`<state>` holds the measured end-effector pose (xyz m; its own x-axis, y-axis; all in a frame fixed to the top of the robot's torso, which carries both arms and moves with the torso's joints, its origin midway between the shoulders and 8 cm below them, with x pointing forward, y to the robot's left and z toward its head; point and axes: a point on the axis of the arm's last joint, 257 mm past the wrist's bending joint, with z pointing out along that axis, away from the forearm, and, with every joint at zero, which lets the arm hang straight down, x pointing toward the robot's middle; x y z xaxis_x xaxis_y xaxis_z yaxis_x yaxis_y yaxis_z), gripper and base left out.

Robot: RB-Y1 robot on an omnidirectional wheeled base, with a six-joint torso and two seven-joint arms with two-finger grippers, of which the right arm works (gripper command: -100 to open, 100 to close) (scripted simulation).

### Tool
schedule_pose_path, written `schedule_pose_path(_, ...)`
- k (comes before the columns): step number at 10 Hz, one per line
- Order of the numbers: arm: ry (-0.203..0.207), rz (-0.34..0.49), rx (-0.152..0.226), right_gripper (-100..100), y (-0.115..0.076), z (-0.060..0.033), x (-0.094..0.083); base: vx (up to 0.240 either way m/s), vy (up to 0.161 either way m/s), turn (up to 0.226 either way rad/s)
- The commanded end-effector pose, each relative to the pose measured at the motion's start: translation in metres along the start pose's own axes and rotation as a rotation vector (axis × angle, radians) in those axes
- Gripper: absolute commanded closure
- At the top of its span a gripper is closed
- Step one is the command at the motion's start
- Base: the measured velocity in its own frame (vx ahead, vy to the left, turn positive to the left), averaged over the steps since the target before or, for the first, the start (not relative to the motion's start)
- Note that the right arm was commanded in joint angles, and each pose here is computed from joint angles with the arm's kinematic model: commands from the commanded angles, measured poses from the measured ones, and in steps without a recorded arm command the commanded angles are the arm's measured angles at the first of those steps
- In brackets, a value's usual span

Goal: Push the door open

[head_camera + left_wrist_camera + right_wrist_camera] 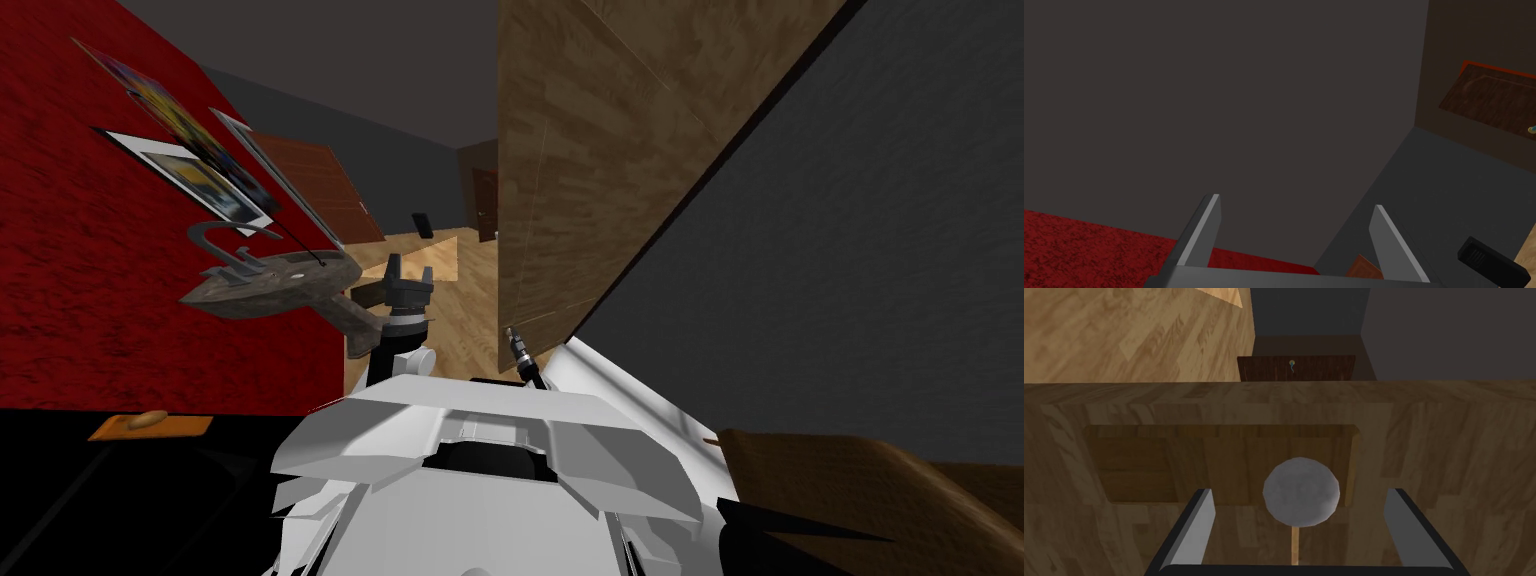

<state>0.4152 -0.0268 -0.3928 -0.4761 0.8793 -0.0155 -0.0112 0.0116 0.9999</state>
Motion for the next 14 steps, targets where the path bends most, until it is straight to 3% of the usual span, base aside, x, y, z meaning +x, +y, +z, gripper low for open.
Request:
schedule_pose_path(1, -0.004, 0.003, -0.005, -100, 0.001, 0.001, 0.001, 0.148, 0.129, 0.004)
schedule_pose_path(2, -0.003, 0.002, 0.0, -100, 0.0, -0.0004, 0.0, 0.06, 0.047, -0.018)
schedule_pose_path(3, -0.003, 0.002, 0.0, 100, 0.0, -0.0004, 0.0, -0.013, -0.006, 0.014)
schedule_pose_path(8, -0.003, 0.002, 0.0, 100, 0.0, -0.0004, 0.0, -0.01, -0.008, 0.003)
schedule_pose_path(13, -0.073, -0.019, 0.012, 100, -0.005, -0.0036, -0.037, 0.135, 0.11, -0.036)
schedule_pose_path(14, -0.073, -0.019, 0.012, 100, -0.005, -0.0036, -0.037, 0.142, 0.09, -0.016)
